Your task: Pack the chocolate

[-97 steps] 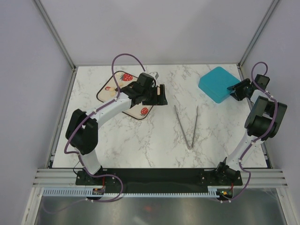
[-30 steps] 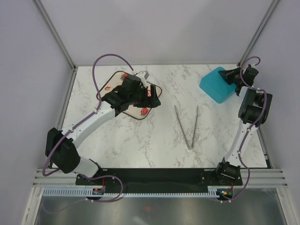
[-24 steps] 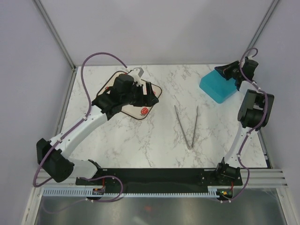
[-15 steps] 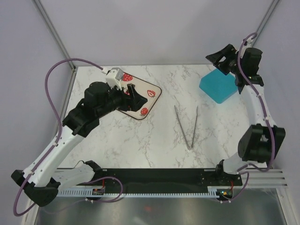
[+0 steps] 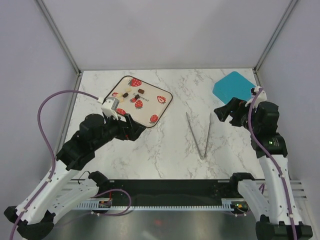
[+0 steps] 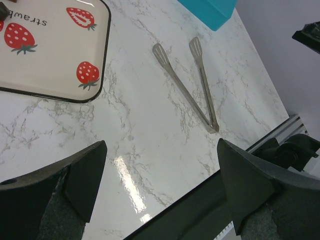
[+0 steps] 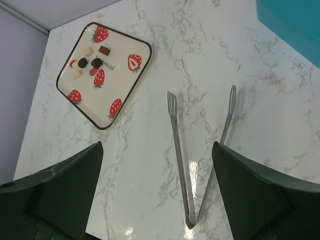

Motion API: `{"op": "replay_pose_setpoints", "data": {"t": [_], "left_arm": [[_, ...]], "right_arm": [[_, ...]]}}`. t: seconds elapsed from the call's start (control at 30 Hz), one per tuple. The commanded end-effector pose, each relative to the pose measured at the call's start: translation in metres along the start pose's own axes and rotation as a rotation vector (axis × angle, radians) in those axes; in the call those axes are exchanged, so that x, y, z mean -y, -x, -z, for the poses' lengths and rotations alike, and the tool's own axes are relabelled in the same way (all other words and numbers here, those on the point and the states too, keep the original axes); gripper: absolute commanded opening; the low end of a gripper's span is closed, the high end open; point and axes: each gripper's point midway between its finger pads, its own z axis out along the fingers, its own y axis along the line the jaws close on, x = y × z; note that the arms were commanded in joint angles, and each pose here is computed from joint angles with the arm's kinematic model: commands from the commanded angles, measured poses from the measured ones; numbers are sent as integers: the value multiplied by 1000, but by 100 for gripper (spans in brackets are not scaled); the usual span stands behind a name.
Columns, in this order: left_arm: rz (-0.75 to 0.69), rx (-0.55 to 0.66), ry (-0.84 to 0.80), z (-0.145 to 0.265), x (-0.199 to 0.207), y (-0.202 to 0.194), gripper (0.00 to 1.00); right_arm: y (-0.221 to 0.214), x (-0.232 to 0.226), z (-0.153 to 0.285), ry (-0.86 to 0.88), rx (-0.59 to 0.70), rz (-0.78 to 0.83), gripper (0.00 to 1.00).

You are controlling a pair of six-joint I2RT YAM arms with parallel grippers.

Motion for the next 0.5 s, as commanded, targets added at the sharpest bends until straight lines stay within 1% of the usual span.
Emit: {"op": "replay_pose_setpoints", "data": {"t": [0.0, 0.17, 0.3, 0.47], "left_arm": [[-47, 37, -59, 9, 5, -1, 100], [-41, 47, -63, 13, 4, -3, 100], [-43, 44, -99, 16, 11, -2, 100], [-51, 54, -102, 18, 12, 1, 100]], "right_arm": [[-18, 3, 18, -4, -18, 56, 98], [-24, 6, 28, -19, -1, 60, 98], [-27, 8, 31, -36, -10, 58, 98], [-22, 8, 35, -52, 8, 60, 98]]}}
